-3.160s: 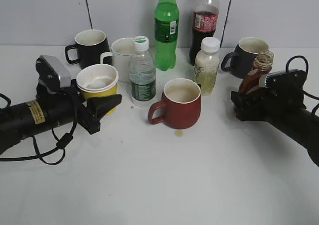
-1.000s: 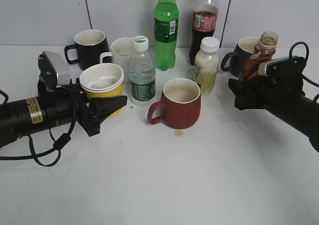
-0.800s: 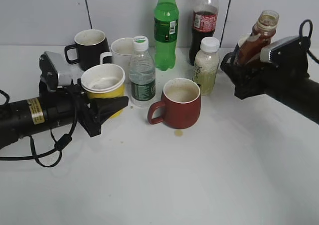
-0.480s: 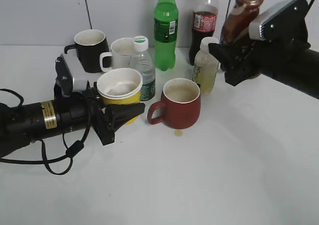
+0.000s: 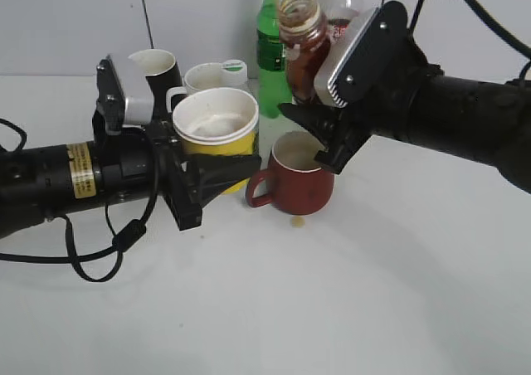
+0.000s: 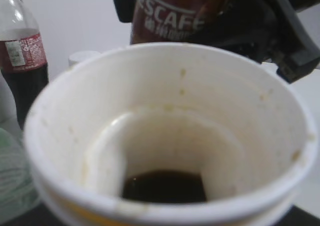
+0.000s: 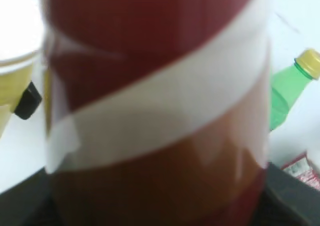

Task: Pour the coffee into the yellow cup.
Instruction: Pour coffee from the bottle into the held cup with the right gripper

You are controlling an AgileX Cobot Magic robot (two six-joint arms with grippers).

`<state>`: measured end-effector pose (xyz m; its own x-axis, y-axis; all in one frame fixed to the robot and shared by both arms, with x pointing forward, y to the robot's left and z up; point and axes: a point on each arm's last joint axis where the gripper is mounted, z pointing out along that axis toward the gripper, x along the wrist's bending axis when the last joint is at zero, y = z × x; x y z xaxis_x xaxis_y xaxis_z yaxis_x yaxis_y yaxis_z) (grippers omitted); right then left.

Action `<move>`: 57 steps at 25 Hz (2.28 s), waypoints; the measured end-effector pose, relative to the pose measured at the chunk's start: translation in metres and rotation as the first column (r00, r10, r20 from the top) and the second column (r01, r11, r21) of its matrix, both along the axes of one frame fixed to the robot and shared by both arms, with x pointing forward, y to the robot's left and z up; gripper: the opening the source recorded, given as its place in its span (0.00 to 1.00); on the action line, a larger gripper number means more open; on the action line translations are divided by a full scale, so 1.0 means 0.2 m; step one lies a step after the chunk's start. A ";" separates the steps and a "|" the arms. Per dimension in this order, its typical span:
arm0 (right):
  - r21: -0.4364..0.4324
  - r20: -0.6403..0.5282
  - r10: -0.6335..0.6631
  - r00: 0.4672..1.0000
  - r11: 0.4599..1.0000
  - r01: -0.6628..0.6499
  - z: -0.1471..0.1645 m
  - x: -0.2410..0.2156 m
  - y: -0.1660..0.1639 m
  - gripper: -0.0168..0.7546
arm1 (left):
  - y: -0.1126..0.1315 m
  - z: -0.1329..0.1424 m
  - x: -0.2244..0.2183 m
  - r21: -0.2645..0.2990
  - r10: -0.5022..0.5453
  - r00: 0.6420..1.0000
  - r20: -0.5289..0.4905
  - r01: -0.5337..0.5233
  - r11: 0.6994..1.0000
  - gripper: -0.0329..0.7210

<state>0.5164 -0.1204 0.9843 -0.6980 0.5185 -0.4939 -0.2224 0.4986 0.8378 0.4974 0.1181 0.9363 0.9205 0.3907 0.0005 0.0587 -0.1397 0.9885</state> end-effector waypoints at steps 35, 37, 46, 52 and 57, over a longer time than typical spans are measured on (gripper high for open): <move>-0.494 0.416 0.263 0.871 0.869 -0.026 0.05 0.04 0.03 0.67 | -0.07 0.00 -0.10 0.061 -0.211 0.976 -0.055 0.215 0.975 0.56; -0.511 0.426 0.276 0.861 0.859 -0.022 0.05 0.04 0.03 0.67 | -0.07 0.00 -0.10 0.059 -0.219 0.974 -0.053 0.222 0.973 0.56; -0.541 0.455 0.305 0.836 0.841 -0.013 0.06 0.04 0.03 0.67 | -0.09 0.01 -0.13 0.041 -0.252 0.967 -0.046 0.254 0.966 0.56; -0.568 0.482 0.334 0.810 0.823 -0.001 0.06 0.04 0.03 0.67 | -0.10 0.01 -0.13 0.052 -0.251 0.967 -0.050 0.254 0.966 0.56; -0.596 0.498 0.360 0.789 0.803 0.010 0.06 0.04 0.03 0.67 | -0.10 0.01 -0.13 0.054 -0.255 0.966 -0.050 0.258 0.965 0.56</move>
<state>0.5240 -0.1141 0.9963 -0.2426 -0.0697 -0.9676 -0.6849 0.7187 0.1199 0.4710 0.0980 0.9377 0.9896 0.1421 -0.0242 0.0546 -0.2141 0.9753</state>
